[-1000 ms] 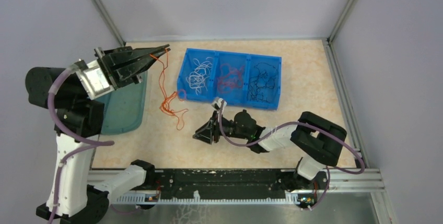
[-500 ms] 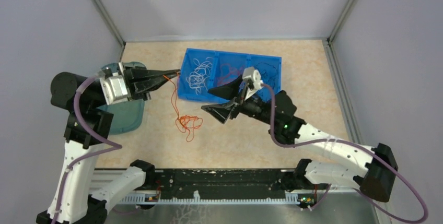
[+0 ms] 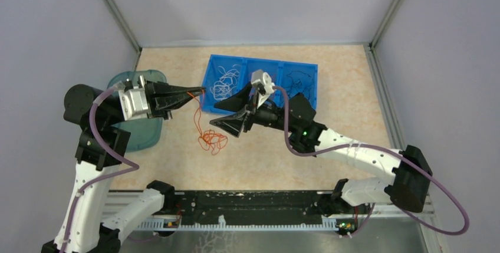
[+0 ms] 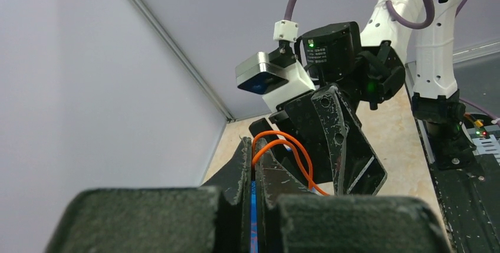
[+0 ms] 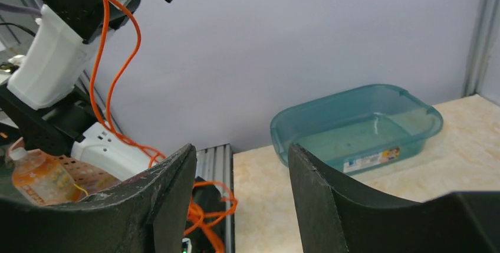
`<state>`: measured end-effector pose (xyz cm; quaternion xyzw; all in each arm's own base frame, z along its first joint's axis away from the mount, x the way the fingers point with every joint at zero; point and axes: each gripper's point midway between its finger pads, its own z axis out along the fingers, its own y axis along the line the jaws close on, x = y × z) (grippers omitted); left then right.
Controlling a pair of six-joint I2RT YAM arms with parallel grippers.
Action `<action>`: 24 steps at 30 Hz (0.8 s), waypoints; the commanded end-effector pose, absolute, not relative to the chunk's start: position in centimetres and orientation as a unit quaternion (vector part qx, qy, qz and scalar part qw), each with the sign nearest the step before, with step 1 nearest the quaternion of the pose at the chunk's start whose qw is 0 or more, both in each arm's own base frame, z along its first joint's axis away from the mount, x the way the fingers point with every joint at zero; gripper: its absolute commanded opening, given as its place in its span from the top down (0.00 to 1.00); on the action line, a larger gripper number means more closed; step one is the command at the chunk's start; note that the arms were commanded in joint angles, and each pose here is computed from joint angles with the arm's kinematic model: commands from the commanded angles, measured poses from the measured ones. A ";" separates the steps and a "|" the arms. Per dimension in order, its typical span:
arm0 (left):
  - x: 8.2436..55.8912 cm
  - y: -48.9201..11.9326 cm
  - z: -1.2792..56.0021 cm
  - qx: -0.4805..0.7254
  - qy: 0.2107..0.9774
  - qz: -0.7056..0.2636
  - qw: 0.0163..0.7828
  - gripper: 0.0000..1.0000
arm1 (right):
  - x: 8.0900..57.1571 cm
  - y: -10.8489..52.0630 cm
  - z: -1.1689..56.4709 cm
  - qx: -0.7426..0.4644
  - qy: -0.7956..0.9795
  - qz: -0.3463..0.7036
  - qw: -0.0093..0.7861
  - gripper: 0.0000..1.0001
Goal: Untangle the cables
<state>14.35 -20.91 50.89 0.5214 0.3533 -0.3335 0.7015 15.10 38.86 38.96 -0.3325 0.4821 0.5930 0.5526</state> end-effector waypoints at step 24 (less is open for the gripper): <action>13.7 -21.1 49.6 0.536 0.349 -0.341 0.689 1.00 | 11.5 40.4 45.9 -0.308 0.382 0.706 0.511 0.36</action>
